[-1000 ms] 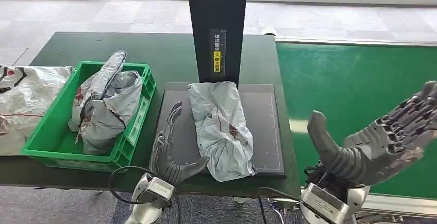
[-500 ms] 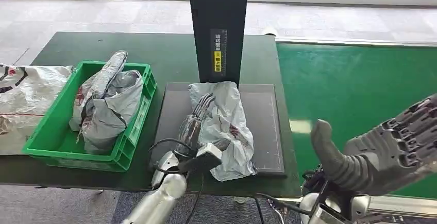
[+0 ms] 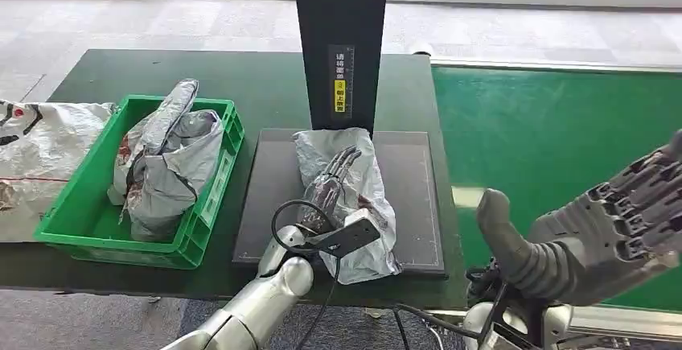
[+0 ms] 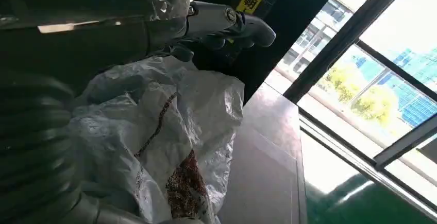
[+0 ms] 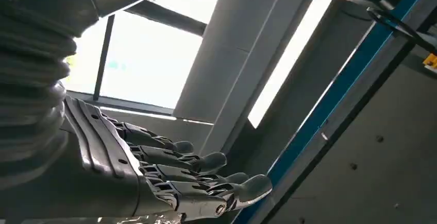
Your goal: Moved the parcel from conveyor to table for the left to box.
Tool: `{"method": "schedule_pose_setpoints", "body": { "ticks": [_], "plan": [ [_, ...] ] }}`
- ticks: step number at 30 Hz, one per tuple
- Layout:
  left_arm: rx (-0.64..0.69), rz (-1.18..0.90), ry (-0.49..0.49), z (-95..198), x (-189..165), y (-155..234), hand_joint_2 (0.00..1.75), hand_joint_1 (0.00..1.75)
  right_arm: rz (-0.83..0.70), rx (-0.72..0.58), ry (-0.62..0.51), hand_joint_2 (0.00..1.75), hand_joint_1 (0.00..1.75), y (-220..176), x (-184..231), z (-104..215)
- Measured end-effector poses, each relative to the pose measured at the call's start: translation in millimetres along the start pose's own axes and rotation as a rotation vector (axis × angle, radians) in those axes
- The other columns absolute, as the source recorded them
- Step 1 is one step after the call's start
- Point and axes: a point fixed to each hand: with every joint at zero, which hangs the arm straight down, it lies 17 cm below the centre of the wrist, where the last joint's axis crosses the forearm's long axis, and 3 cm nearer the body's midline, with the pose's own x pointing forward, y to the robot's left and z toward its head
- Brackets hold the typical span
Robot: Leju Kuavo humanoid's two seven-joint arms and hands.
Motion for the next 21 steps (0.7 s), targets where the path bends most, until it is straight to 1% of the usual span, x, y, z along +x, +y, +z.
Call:
{"method": "schedule_pose_setpoints", "body": {
  "ticks": [3,5,7,8,9,10,14,19,21],
  "plan": [
    [-0.007,-0.004,0.009,0,-3,-2,1.75,0.00,0.000,0.000,0.000,1.75,0.00,0,0,0],
    [-0.043,-0.042,0.085,0,-17,-9,1.75,0.00,-0.005,-0.002,0.003,1.75,0.00,0,0,0],
    [-0.092,-0.074,0.161,7,-33,-23,1.75,0.00,-0.014,-0.007,0.011,1.75,0.00,0,-1,0],
    [-0.107,-0.084,0.174,10,-38,-28,1.75,0.31,-0.017,-0.008,0.013,1.75,0.00,0,-1,0],
    [-0.120,-0.095,0.188,13,-43,-32,1.75,1.71,-0.017,-0.008,0.013,1.75,0.00,0,-1,0],
    [-0.140,-0.109,0.201,16,-47,-37,1.75,1.75,-0.018,-0.008,0.013,1.75,0.00,0,-1,0],
    [-0.240,-0.179,0.233,28,-59,-56,1.75,1.75,-0.023,-0.008,0.012,1.75,0.00,1,0,0],
    [-0.361,-0.285,0.271,34,-70,-71,1.75,1.75,-0.029,-0.010,0.016,1.75,0.00,1,-1,0],
    [-0.400,-0.327,0.270,33,-71,-74,1.75,1.75,-0.029,-0.010,0.016,1.75,0.00,1,-1,0]
  ]
}}
